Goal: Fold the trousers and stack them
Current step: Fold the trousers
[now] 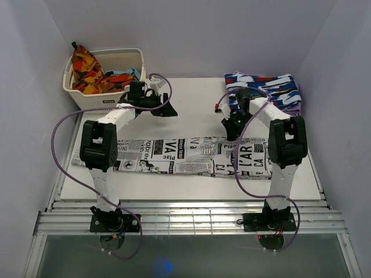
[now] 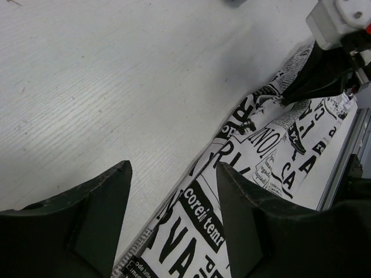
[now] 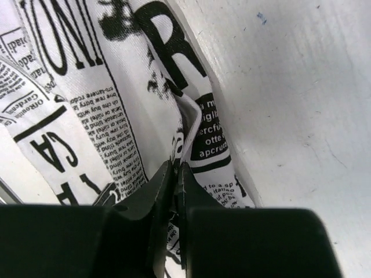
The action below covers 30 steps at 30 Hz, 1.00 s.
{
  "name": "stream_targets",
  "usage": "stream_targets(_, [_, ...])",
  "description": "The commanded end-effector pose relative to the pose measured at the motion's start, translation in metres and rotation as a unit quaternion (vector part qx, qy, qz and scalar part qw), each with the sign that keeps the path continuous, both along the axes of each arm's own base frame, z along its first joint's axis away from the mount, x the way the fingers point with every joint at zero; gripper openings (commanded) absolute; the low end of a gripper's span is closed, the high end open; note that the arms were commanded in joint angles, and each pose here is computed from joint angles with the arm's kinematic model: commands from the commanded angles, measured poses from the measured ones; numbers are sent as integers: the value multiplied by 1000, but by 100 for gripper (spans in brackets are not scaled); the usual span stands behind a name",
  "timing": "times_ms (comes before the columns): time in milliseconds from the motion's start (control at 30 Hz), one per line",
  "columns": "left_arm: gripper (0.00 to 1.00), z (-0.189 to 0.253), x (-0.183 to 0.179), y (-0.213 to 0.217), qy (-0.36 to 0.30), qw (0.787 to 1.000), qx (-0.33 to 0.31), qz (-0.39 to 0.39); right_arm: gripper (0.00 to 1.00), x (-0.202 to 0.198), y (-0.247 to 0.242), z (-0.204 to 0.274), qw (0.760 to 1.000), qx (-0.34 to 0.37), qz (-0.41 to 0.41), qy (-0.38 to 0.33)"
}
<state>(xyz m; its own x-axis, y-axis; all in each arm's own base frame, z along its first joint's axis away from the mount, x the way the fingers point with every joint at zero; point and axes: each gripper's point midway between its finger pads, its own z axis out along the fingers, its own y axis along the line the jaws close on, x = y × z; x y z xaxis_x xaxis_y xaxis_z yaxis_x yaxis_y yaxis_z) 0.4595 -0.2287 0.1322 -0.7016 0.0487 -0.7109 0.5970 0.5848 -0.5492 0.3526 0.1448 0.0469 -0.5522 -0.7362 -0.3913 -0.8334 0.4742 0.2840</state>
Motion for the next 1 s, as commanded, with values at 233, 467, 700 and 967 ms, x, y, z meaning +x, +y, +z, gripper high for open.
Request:
stream_targets(233, [54, 11, -15, -38, -22, 999, 2, -38, 8, -24, 23, 37, 995, 63, 27, -71])
stream_targets(467, [40, -11, -34, -51, -9, 999, 23, -45, 8, -14, 17, 53, 985, 49, 4, -163])
stream_targets(700, [21, -47, -83, -31, 45, 997, 59, 1, 8, 24, -1, 58, 970, 0, -92, -224])
stream_targets(967, [0, -110, -145, -5, 141, 981, 136, 8, 8, 10, 11, 50, 975, 35, -81, -203])
